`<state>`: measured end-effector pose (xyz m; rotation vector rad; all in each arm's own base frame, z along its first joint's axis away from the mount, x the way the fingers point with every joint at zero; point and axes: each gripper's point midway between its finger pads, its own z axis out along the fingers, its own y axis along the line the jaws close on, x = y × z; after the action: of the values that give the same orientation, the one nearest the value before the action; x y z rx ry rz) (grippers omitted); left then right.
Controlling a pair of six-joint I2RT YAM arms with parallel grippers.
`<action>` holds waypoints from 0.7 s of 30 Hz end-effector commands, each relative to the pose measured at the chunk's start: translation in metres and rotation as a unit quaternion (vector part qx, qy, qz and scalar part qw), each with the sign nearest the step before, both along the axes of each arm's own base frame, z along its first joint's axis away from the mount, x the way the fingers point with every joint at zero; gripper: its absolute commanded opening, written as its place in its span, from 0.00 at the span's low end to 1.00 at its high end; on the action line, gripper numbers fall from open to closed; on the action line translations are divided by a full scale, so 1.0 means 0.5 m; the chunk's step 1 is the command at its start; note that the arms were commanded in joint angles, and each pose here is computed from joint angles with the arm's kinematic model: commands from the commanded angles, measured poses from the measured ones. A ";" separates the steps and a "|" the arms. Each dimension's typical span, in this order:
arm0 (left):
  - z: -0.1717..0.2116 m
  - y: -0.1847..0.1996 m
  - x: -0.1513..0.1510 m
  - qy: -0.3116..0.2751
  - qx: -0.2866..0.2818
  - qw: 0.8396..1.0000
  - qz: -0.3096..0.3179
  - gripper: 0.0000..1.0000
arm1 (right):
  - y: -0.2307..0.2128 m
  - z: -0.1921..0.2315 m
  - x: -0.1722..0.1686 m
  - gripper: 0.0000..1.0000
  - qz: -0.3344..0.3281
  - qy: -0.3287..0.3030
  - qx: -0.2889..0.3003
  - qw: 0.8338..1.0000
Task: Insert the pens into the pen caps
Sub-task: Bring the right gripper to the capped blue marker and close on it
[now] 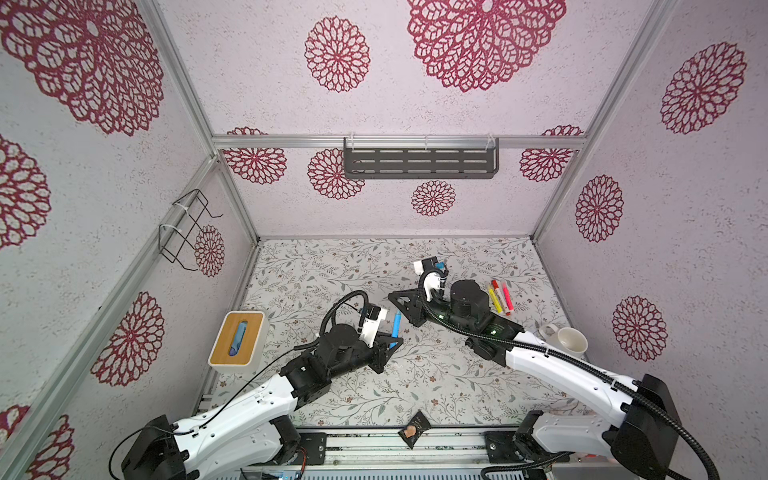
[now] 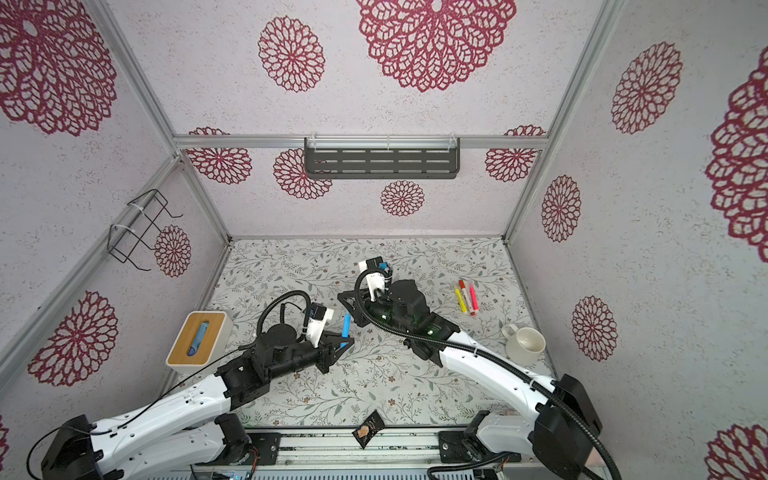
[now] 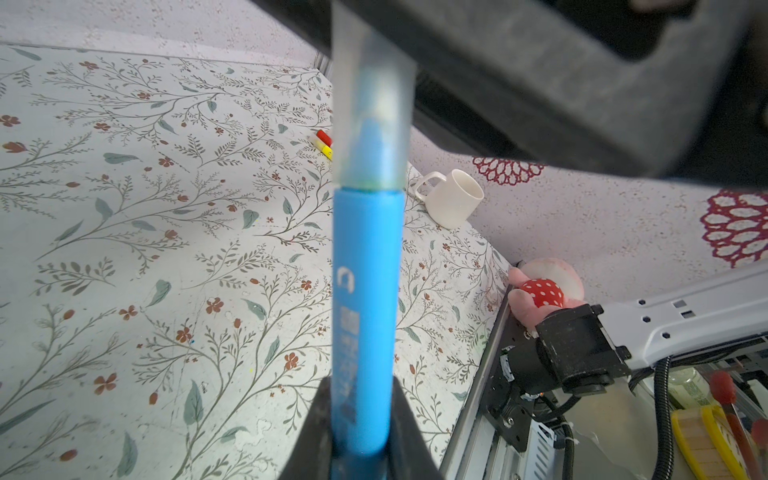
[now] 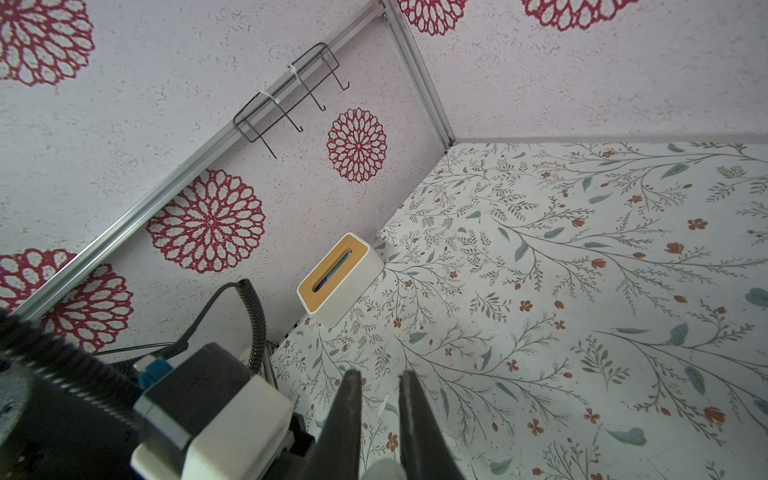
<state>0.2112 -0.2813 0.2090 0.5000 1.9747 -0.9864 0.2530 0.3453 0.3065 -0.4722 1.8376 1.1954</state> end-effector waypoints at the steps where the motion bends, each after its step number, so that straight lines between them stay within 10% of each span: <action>1: 0.084 0.018 0.038 -0.049 -0.058 0.996 0.043 0.00 | 0.014 -0.066 -0.044 0.00 0.037 0.039 -0.036 0.998; 21: 0.095 0.025 0.045 -0.055 -0.064 0.995 0.050 0.00 | 0.021 -0.092 -0.062 0.00 0.039 0.051 -0.033 0.997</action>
<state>0.2093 -0.2784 0.1996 0.5075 2.0094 -0.9770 0.2520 0.3461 0.2959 -0.4336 1.8375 1.1973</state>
